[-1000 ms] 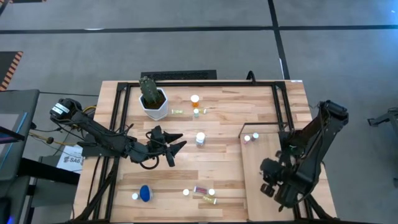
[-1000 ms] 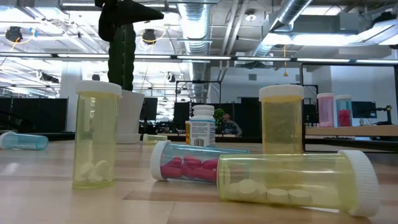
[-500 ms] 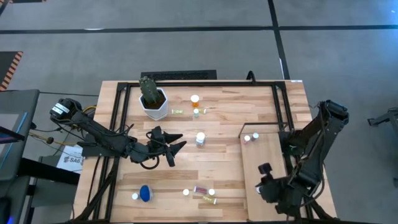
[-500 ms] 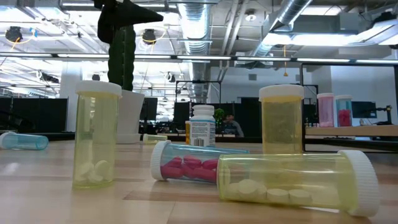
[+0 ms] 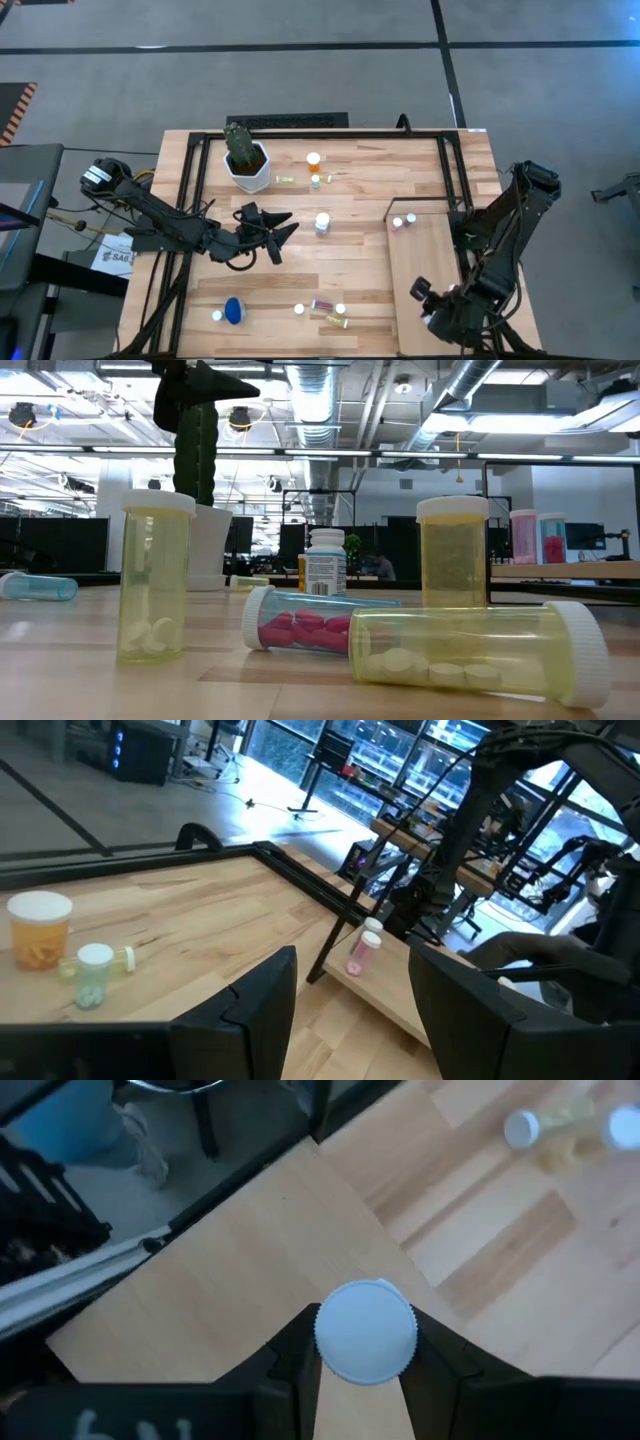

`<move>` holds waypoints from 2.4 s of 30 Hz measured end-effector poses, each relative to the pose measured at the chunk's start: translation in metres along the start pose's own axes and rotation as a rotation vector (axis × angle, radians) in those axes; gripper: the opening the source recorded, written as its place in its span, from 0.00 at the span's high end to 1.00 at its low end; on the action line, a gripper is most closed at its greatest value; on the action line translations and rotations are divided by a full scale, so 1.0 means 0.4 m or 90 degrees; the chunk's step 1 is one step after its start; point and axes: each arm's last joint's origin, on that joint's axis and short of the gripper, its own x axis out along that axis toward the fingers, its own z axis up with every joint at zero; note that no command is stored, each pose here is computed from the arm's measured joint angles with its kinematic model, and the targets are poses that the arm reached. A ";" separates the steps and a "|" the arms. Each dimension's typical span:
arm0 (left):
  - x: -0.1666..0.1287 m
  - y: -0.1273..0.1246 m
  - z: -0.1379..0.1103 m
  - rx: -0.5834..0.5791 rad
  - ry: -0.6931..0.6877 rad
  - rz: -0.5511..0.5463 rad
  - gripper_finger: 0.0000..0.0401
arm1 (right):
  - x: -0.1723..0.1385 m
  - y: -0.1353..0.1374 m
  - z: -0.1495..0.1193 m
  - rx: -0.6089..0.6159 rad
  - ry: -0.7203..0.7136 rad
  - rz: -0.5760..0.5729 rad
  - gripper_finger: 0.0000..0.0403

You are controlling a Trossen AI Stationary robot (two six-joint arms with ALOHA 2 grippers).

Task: Pick and place medicine bottles onto shelf by color
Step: Put the pink pill bottle on the shelf

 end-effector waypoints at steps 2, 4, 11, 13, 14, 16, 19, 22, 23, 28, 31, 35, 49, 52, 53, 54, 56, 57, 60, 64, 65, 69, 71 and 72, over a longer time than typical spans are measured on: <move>0.000 0.000 0.000 0.000 0.000 0.001 0.54 | 0.000 -0.002 0.000 -0.038 0.000 0.005 0.68; 0.000 0.000 0.001 -0.004 -0.003 0.002 0.54 | 0.001 -0.002 0.000 -0.072 -0.001 0.009 0.68; 0.000 0.001 0.002 -0.034 -0.009 0.010 0.54 | 0.005 0.006 0.019 -0.138 -0.051 0.106 0.68; 0.000 0.001 0.001 -0.035 -0.010 0.011 0.54 | 0.005 0.002 0.024 -0.141 -0.064 0.106 0.68; 0.000 0.001 0.002 -0.036 -0.010 0.011 0.54 | 0.005 0.000 0.025 -0.145 -0.066 0.105 0.68; 0.000 0.001 0.002 -0.036 -0.010 0.011 0.54 | 0.008 -0.004 0.025 -0.151 -0.066 0.103 0.68; 0.000 0.001 0.002 -0.036 -0.010 0.011 0.54 | 0.031 -0.018 0.022 -0.157 -0.062 0.109 0.68; 0.000 0.001 0.002 -0.036 -0.010 0.011 0.54 | 0.050 -0.026 0.009 -0.160 -0.066 0.124 0.68; 0.000 0.001 0.002 -0.035 -0.010 0.011 0.54 | 0.058 -0.030 0.006 -0.163 -0.070 0.127 0.68; 0.000 0.001 0.002 -0.035 -0.010 0.011 0.54 | 0.066 -0.042 0.004 -0.179 -0.078 0.122 0.68; 0.000 0.001 0.001 -0.033 -0.010 0.011 0.54 | 0.080 -0.051 0.010 -0.196 -0.087 0.135 0.68; 0.000 0.001 0.001 -0.032 -0.009 0.010 0.54 | 0.119 -0.056 0.016 -0.200 -0.079 0.162 0.68; 0.000 0.002 -0.003 -0.022 0.004 0.006 0.54 | 0.198 -0.085 0.021 -0.205 -0.056 0.158 0.68; 0.000 0.002 -0.003 -0.021 0.006 0.003 0.54 | 0.196 -0.089 0.024 -0.177 -0.063 0.153 0.68; 0.000 0.002 -0.003 -0.021 0.006 0.003 0.54 | 0.197 -0.092 0.024 -0.163 -0.063 0.151 0.68; 0.000 0.002 -0.003 -0.021 0.006 0.003 0.54 | 0.196 -0.094 0.025 -0.148 -0.062 0.151 0.67; 0.000 0.002 -0.003 -0.021 0.006 0.003 0.54 | 0.197 -0.100 0.024 -0.117 -0.058 0.148 0.66; 0.000 0.002 -0.003 -0.021 0.006 0.003 0.54 | 0.197 -0.103 0.024 -0.106 -0.056 0.147 0.65; 0.000 0.002 -0.003 -0.022 0.006 0.003 0.54 | 0.199 -0.110 0.020 -0.080 -0.045 0.144 0.61; 0.000 0.002 -0.003 -0.022 0.005 0.003 0.54 | 0.199 -0.110 0.018 -0.071 -0.039 0.145 0.56; 0.000 0.002 -0.003 -0.022 0.005 0.003 0.54 | 0.199 -0.110 0.018 -0.071 -0.038 0.145 0.54; 0.000 0.002 -0.003 -0.023 0.005 0.003 0.54 | 0.197 -0.102 0.016 -0.075 -0.026 0.150 0.50; 0.000 0.002 -0.003 -0.023 0.005 0.003 0.54 | 0.189 -0.099 0.018 -0.076 -0.010 0.154 0.48; 0.000 0.002 -0.003 -0.023 0.005 0.003 0.54 | 0.184 -0.097 0.020 -0.077 -0.005 0.155 0.48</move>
